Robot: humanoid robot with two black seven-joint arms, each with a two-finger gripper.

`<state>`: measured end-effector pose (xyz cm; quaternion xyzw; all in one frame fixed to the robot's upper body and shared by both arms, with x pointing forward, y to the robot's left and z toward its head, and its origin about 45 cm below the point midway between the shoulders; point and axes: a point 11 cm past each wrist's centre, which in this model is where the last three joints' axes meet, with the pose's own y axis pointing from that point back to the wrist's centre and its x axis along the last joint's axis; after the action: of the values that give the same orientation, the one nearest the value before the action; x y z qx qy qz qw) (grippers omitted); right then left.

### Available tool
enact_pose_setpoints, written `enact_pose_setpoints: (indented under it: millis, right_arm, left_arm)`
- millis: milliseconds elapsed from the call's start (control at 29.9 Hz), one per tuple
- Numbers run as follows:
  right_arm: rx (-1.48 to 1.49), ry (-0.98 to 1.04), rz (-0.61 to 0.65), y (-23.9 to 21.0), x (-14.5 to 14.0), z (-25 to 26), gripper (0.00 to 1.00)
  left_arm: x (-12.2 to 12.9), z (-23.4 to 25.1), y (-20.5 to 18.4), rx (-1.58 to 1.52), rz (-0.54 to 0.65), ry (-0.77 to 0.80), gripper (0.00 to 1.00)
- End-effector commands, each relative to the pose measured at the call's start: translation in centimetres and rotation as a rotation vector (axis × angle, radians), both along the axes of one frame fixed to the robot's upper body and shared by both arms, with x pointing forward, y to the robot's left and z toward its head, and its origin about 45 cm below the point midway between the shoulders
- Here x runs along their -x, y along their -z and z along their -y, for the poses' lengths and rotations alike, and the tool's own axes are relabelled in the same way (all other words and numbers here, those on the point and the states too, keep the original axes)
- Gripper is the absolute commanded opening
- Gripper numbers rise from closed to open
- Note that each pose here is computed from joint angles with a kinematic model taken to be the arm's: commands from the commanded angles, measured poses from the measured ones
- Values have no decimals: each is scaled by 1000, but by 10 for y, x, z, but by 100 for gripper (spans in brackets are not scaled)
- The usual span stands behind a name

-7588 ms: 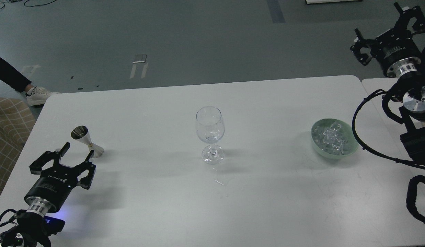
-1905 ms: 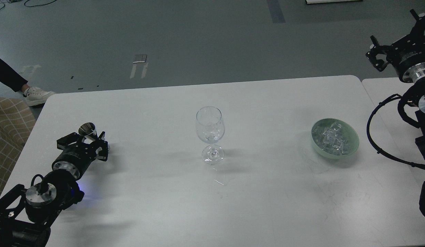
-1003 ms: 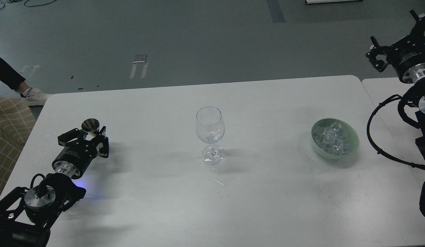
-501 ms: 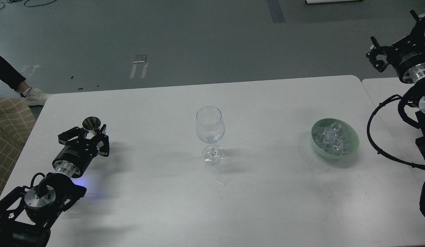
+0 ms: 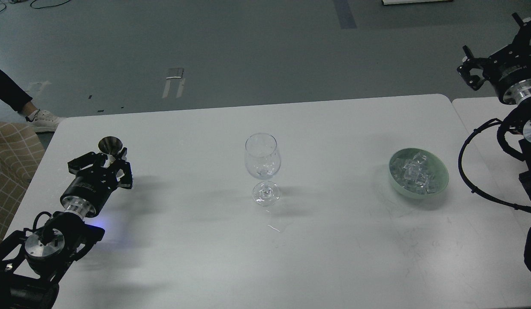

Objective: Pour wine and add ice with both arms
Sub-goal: 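Lift the jigger with the left gripper toward the wine glass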

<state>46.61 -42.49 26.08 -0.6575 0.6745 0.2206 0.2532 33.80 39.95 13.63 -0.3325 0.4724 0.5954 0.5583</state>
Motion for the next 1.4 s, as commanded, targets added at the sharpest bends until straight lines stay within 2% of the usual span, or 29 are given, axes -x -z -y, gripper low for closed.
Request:
enact_pose_setpoints:
  millis: [0,234,368,802,1003,1203,1371]
  right_arm:
    - [0,0,0,0,0,0,100]
    - [0,-1,3,-1,0,0,100]
    - [0,0,0,0,0,0,100]
    - [0,1,-1,0,0,0,100]
    - [1,3,-4,1,1,1,100]
    - [10,11,-10,2,3,7,100]
    - [10,11,-10,2,3,7,100]
  left_arm:
    - [-4,4,-13,12,36,12,19]
    - [-6,8,-19,18,53,24,4]
    - [-7,9,-26,14,67,32,1]
    - [-16,19,-67,21,157,79,1]
    - [-16,42,-79,39,181,156,1]
    - [-18,60,-85,49,153,185,0]
    - [-24,72,-96,48,174,218,0]
